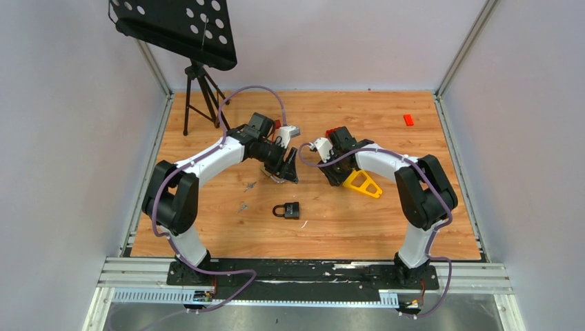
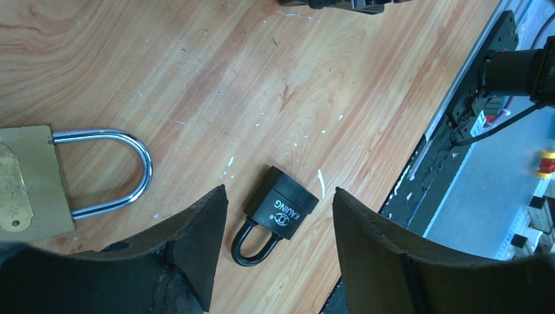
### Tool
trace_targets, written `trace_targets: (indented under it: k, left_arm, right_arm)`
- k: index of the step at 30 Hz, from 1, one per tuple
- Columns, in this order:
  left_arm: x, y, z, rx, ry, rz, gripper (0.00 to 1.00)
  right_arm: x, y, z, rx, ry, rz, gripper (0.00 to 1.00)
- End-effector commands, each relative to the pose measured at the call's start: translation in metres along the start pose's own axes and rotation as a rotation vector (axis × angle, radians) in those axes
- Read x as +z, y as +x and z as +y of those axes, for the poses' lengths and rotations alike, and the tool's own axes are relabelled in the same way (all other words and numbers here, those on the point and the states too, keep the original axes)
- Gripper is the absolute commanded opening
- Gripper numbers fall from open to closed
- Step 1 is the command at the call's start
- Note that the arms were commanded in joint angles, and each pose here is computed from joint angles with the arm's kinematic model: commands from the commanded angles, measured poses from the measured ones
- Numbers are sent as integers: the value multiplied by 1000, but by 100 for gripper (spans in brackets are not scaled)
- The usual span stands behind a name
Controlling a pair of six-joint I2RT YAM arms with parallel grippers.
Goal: Unlock with the key
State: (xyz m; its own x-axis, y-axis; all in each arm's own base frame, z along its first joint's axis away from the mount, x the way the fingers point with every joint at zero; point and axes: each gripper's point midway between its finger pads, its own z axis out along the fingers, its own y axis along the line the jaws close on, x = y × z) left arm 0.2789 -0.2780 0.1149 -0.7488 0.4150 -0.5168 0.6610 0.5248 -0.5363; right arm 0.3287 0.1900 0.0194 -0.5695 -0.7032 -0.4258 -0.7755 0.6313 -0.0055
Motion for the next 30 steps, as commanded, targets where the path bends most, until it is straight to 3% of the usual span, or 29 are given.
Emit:
trace_targets:
  k: [1, 9, 20, 30]
  left_arm:
    - [-17, -19, -10, 71, 3, -68, 68]
    - [-18, -19, -6, 67, -5, -70, 68]
    - [-11, -17, 0, 43, -6, -58, 68]
    - [13, -25, 4, -68, 78, -18, 68]
  right_arm:
    - [3, 6, -11, 9, 61, 23, 29]
    - [-10, -12, -15, -18, 76, -44, 13]
    - [-34, -30, 4, -78, -13, -162, 11]
    - [-53, -44, 32, -126, -139, -274, 11]
